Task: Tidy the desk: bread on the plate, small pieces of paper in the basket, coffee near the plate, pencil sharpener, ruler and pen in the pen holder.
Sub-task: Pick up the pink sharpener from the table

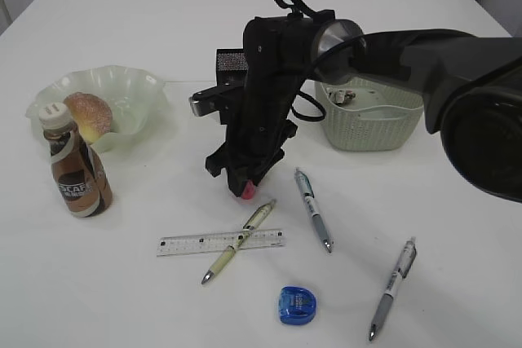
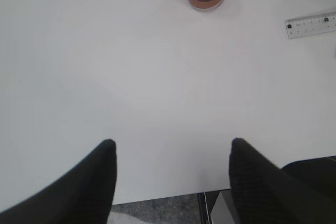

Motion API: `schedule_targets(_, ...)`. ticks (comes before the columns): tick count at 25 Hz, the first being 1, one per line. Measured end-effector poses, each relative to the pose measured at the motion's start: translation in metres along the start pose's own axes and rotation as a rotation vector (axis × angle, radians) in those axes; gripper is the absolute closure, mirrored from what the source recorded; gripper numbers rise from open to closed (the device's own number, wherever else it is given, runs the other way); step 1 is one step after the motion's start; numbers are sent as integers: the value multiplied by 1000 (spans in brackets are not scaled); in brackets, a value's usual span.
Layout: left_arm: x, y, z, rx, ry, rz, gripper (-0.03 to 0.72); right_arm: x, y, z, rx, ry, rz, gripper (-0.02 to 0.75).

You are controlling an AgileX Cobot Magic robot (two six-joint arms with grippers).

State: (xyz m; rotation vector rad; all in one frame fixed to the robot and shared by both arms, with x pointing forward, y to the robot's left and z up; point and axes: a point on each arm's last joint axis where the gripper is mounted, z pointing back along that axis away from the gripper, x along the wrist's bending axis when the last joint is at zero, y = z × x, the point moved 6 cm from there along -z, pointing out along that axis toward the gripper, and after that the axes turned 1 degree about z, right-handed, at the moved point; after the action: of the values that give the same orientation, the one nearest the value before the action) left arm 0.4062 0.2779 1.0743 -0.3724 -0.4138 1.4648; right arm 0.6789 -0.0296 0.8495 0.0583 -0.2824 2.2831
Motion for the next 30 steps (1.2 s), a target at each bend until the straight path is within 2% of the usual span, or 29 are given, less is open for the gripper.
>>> schedule_targets(3, 0, 0, 0, 0, 0, 0, 200, -1, -1, 0, -7, 9, -28, 544)
schedule_targets(5, 0, 0, 0, 0, 0, 0, 201, -2, -2, 0, -10, 11, -34, 586)
schedule_targets(8, 0, 0, 0, -2, 0, 0, 201, -1, -2, 1, -7, 10, -58, 593)
schedule_targets(11, 0, 0, 0, -2, 0, 0, 201, 5, -3, 8, 5, -26, -94, 593)
schedule_targets(14, 0, 0, 0, -2, 0, 0, 201, 13, -17, 25, -53, -75, -141, 593)
schedule_targets(19, 0, 0, 0, -2, 0, 0, 201, 17, -36, 54, -152, -84, -178, 593)
schedule_targets(22, 0, 0, 0, -2, 0, 0, 201, 16, -37, 68, -167, -58, -186, 593)
schedule_targets(27, 0, 0, 0, -2, 0, 0, 201, 0, -34, 95, -193, 77, -240, 593)
schedule_targets(30, 0, 0, 0, -2, 0, 0, 201, -4, -33, 111, -215, 119, -262, 593)
